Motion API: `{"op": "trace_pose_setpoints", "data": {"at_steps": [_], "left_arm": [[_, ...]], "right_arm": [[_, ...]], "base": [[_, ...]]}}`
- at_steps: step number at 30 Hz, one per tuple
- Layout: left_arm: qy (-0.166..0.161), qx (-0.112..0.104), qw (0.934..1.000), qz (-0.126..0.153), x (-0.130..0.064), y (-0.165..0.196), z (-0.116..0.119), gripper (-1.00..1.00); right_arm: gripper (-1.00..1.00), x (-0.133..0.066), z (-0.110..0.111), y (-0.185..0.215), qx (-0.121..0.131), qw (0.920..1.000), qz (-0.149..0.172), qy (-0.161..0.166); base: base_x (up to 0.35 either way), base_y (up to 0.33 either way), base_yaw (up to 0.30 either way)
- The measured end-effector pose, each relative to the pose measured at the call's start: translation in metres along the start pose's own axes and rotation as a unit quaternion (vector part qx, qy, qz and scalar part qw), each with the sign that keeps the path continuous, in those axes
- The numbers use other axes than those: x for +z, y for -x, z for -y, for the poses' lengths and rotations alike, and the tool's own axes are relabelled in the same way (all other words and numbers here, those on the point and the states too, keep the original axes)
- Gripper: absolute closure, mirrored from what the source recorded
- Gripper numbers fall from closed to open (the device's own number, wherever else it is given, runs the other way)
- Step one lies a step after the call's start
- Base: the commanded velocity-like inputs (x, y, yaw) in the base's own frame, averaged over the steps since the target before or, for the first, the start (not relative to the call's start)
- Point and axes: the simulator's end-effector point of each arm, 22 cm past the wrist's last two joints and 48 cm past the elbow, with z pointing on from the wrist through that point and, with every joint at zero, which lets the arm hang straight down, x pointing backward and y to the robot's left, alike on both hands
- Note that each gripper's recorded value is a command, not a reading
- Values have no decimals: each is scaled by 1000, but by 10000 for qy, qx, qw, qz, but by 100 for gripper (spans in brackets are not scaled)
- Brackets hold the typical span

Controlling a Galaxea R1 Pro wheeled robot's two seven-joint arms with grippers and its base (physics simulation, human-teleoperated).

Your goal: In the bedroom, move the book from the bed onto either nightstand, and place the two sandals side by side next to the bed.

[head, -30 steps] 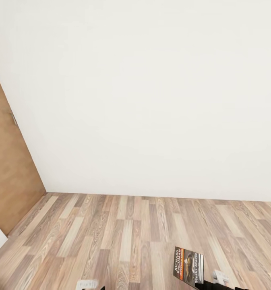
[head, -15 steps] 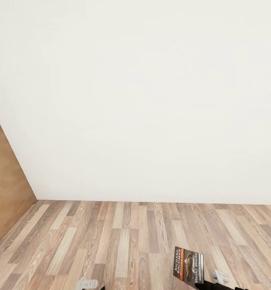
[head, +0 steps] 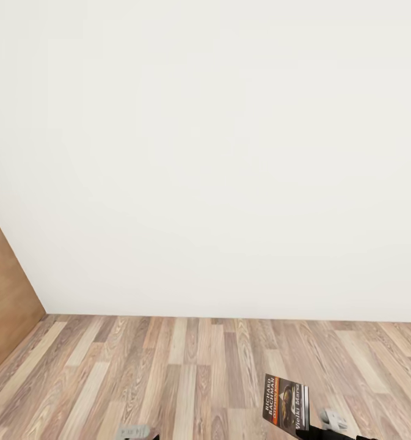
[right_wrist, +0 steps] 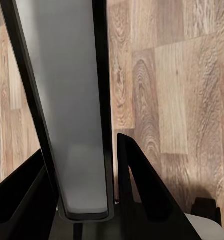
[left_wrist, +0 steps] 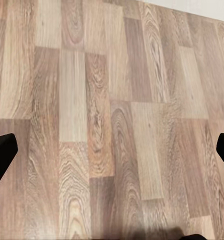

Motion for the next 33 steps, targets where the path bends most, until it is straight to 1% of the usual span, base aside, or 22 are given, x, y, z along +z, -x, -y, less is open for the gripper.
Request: {"op": "trace_pose_setpoints", "data": {"at_steps": [33], "left_arm": [[-8,3,10000,-4,0,0,1,-100]], "right_arm": [[100,0,0,0,2,10000,1,-5]], "base": [[327,0,0]]}}
